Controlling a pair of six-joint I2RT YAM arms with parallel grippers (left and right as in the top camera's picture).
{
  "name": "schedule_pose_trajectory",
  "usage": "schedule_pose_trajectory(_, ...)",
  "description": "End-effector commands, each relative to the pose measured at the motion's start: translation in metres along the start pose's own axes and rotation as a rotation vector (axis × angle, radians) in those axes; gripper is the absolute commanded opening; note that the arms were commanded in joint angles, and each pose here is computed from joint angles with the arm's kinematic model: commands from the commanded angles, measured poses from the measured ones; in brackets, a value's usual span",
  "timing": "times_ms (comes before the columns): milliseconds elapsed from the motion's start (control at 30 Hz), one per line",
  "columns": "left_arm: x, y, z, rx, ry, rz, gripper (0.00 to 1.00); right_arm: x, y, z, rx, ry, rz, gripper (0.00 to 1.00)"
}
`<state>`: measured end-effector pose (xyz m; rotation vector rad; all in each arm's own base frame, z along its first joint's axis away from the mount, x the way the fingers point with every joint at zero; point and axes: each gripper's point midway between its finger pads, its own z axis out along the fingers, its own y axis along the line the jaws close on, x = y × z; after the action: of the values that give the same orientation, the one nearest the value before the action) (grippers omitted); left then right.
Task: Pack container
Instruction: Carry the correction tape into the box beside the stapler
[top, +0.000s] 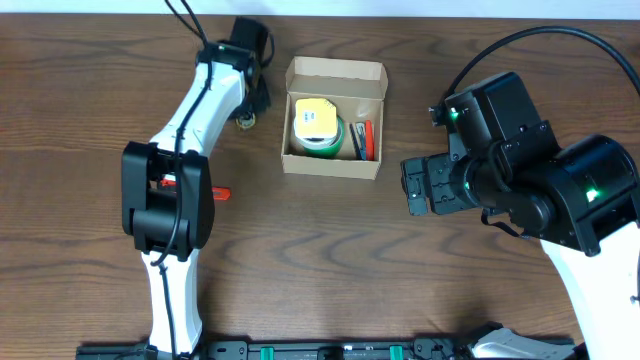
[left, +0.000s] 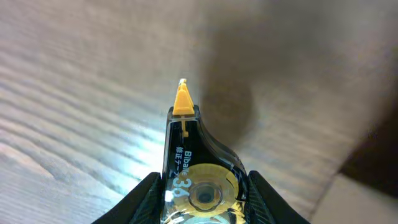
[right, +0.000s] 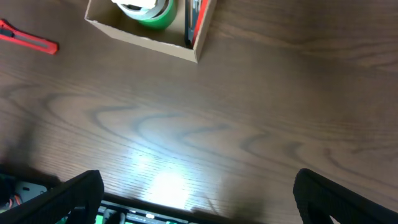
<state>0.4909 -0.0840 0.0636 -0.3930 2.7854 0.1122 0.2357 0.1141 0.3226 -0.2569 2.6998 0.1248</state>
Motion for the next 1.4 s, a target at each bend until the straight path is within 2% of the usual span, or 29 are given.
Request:
schedule_pose_trajectory(0, -0.012, 0.0, -0.021, 0.006, -0.033, 0.019, 0.09, -0.001, -0.003, 0.0, 0.007, -0.003, -0.008, 0.99)
schedule_pose_trajectory(300, -0.025, -0.025, -0.112, 0.182, -0.071, 0.026, 0.09, -0.001, -0.003, 0.0, 0.007, -0.003, -0.008, 0.99)
schedule_pose_trajectory(433, -0.006, -0.062, -0.15, 0.375, -0.033, 0.1, 0.1, -0.001, -0.003, 0.0, 0.007, -0.003, -0.008, 0.99)
schedule_pose_trajectory(533, 0.014, -0.086, -0.163, 0.453, -0.001, 0.194, 0.12, -0.001, -0.003, 0.0, 0.007, -0.003, -0.008, 0.99)
schedule_pose_trajectory(900, 0.093, -0.167, -0.148, 0.474, 0.066, 0.526, 0.17, -0.001, -0.003, 0.0, 0.007, -0.003, -0.008, 0.99)
schedule_pose_trajectory(1067, 0.114, -0.181, -0.119, 0.458, 0.137, 0.556, 0.13, -0.001, -0.003, 0.0, 0.007, -0.003, -0.008, 0.99)
schedule_pose_trajectory(1367, 0.129, -0.196, -0.083, 0.478, 0.211, 0.557, 0.14, -0.001, -0.003, 0.0, 0.007, -0.003, -0.008, 0.99)
